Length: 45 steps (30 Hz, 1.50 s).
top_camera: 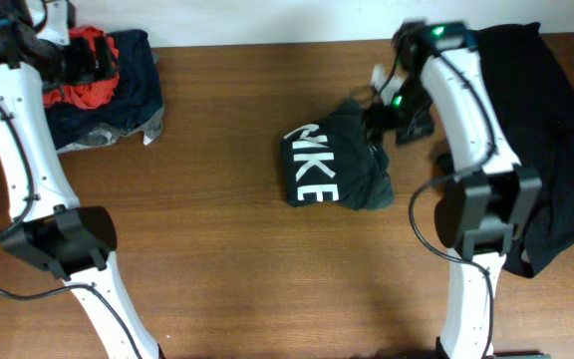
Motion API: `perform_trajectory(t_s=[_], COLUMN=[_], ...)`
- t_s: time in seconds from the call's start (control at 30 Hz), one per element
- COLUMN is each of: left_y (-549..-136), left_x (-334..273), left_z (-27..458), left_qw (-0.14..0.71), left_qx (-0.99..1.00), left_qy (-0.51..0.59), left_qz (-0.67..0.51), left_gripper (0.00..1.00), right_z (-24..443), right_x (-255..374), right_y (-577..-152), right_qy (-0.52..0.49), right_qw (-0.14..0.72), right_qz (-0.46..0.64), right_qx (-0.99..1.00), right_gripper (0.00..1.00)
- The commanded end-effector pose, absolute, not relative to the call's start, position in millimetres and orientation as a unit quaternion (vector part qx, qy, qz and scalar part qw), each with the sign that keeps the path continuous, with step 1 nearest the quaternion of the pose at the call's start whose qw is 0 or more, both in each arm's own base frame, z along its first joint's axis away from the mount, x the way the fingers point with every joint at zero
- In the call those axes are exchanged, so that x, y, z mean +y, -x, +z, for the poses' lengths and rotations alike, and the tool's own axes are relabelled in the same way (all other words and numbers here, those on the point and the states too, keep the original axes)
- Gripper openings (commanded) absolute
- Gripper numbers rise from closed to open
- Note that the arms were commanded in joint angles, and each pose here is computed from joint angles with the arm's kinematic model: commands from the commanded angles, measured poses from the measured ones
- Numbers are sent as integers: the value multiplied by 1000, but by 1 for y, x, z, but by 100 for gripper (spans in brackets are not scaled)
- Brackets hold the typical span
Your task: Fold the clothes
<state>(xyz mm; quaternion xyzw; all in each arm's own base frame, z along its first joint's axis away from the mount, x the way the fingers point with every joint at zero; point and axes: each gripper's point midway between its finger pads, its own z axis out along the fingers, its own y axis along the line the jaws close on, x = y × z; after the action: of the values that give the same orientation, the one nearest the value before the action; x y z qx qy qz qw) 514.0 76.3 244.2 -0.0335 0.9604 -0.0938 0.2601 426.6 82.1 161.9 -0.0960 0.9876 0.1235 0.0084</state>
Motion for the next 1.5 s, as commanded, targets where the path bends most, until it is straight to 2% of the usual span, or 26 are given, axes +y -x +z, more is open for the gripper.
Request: perform_trajectory(t_s=[0.0,0.07,0.1,0.17,0.3,0.4,0.53,0.63,0.83,0.93,1.07,1.27,1.47], left_y=[-510,-502,-497,-493,-484,-475,-450,-443,-437,-422,-395,-369,-371], left_x=[20,-10,-38,-69,-130,-168,-234,-257,-272,-282,-299,-304,-288], left_z=[235,227,217,201,163,130,91,79,88,95,96,48,8], left_qw=[235,211,190,166,120,81,33,26,32,13,-8,-62,-96], left_qx=[960,960,957,952,935,925,898,889,878,866,836,827,833], left_qy=[-53,-95,-139,-187,-279,-319,-364,-387,-393,-392,-447,-516,-529], left_qz=[-142,-159,-169,-174,-185,-192,-245,-245,-271,-309,-319,-214,-131], left_gripper=[95,89,79,70,35,1,1,0,0,0,1,0,1], right_z=[225,236,238,237,234,233,233,233,233,233,233,233,233], right_x=[58,46,35,26,13,4,-8,-9,-8,-9,-9,-9,-9], right_y=[-444,-451,-456,-456,-454,-454,-453,-453,-452,-453,-455,-456,-456], right_qy=[34,9,-1,-11,-26,-36,-50,-57,-57,-56,-56,-55,-55], right_qw=[109,133,144,143,136,136,137,136,133,135,139,139,139], right_qz=[129,129,127,126,124,119,118,119,118,118,118,118,118], right_qx=[985,983,981,982,983,983,982,982,982,982,982,982,982], right_gripper=[75,75,75,75,75,75,75,75,75,75,75,75,75])
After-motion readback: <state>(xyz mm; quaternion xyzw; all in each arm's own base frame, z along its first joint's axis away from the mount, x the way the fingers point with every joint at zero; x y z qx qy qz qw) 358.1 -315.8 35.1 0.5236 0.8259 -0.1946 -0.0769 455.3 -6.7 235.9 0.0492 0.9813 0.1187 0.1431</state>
